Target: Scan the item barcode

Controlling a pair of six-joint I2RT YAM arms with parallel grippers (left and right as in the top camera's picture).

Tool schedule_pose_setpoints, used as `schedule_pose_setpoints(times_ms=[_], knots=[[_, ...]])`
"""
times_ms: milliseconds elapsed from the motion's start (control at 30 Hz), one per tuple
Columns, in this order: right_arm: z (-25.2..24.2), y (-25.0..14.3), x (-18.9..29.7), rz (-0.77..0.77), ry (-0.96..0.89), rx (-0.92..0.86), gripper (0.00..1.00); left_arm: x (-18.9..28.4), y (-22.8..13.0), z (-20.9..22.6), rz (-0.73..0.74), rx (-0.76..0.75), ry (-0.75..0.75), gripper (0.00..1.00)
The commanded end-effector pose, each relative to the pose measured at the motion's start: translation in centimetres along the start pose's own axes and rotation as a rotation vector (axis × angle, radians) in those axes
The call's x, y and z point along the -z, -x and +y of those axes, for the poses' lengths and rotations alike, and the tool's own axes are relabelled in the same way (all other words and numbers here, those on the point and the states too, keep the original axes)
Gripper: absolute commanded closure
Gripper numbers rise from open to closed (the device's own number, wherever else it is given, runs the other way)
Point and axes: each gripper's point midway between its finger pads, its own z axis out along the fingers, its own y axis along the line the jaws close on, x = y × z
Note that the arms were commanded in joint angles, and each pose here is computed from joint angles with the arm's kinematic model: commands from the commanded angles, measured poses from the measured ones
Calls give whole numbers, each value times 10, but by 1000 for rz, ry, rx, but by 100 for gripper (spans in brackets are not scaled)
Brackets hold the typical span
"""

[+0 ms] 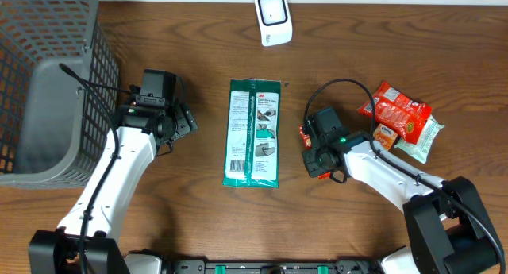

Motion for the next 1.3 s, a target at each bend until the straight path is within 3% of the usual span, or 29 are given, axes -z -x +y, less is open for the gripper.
schedule_pose_setpoints(times_ms=[0, 300, 467, 567, 633, 800, 1000, 1167, 1267], knots=[[1, -12, -10, 49, -2, -6, 87, 1, 3, 1, -4, 4, 5, 11], [1, -12, -10, 49, -2, -6, 78, 1, 3, 1, -4, 4, 5, 11], [1, -12, -10, 49, -1, -6, 56, 1, 3, 1, -4, 4, 5, 11], [2, -13, -10, 51, 6, -6, 29, 1, 3, 1, -4, 4, 5, 11], [4, -13, -10, 52, 18, -6, 17, 1, 3, 1, -4, 4, 5, 11], [4, -13, -10, 52, 20, -7, 1, 1, 3, 1, -4, 4, 5, 11], [4, -12, -10, 50, 20, -5, 1, 1, 3, 1, -4, 4, 5, 11], [4, -13, -10, 52, 17, -3, 36, 1, 3, 1, -4, 4, 5, 11], [4, -13, -10, 52, 17, -3, 38, 1, 3, 1, -4, 4, 5, 11]])
